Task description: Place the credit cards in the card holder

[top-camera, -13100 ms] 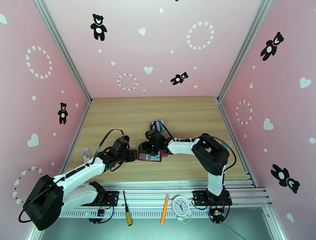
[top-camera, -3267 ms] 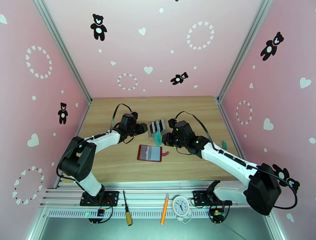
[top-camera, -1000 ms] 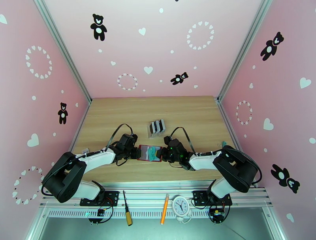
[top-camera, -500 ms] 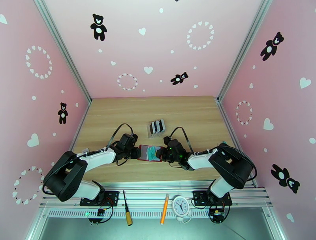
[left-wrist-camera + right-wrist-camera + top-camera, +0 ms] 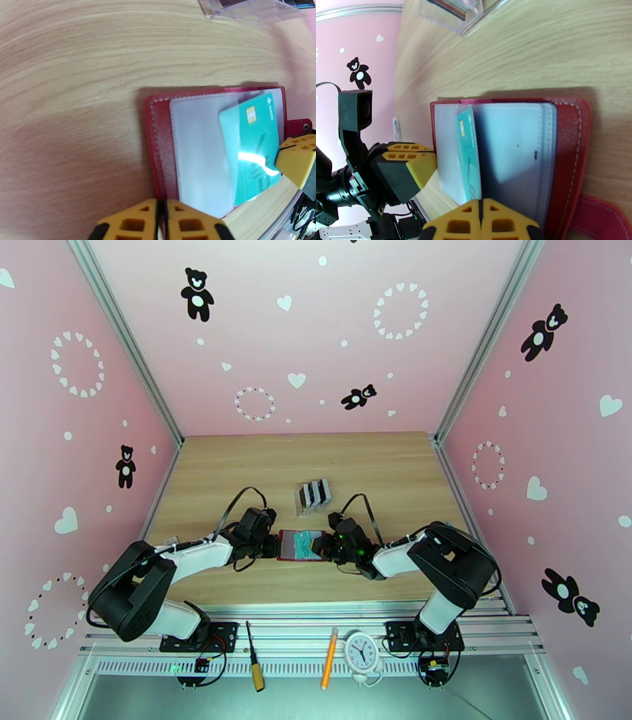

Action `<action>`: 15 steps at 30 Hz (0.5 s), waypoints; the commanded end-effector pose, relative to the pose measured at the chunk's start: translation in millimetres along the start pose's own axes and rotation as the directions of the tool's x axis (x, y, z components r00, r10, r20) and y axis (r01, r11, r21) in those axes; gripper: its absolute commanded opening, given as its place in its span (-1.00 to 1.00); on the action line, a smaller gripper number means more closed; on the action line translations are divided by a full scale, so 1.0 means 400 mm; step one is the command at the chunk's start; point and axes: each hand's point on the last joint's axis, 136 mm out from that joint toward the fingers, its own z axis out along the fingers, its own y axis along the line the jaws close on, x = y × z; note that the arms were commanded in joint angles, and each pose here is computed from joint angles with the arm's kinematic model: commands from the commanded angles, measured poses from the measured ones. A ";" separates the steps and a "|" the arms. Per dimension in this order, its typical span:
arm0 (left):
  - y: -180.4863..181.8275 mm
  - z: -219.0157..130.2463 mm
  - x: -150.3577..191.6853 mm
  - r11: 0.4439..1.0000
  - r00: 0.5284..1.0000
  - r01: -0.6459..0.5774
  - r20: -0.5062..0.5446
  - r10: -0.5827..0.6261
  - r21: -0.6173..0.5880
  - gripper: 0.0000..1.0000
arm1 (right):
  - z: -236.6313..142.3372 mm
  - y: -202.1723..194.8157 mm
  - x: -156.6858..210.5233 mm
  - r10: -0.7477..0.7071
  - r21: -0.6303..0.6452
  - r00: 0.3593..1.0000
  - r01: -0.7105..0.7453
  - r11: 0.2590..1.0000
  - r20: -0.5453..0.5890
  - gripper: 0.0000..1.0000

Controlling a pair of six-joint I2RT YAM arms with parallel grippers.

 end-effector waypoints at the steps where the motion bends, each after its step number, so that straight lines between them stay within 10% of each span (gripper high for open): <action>1: -0.019 0.008 0.007 0.999 0.999 -0.027 -0.023 0.028 0.024 -0.74 | 0.003 -0.044 -0.002 0.024 0.047 0.999 -0.025 0.999 0.022 -1.00; 15: -0.023 0.013 0.009 0.999 0.999 -0.031 -0.031 0.031 0.025 -0.78 | 0.015 -0.054 0.005 0.035 0.045 0.999 -0.035 0.998 0.004 -1.00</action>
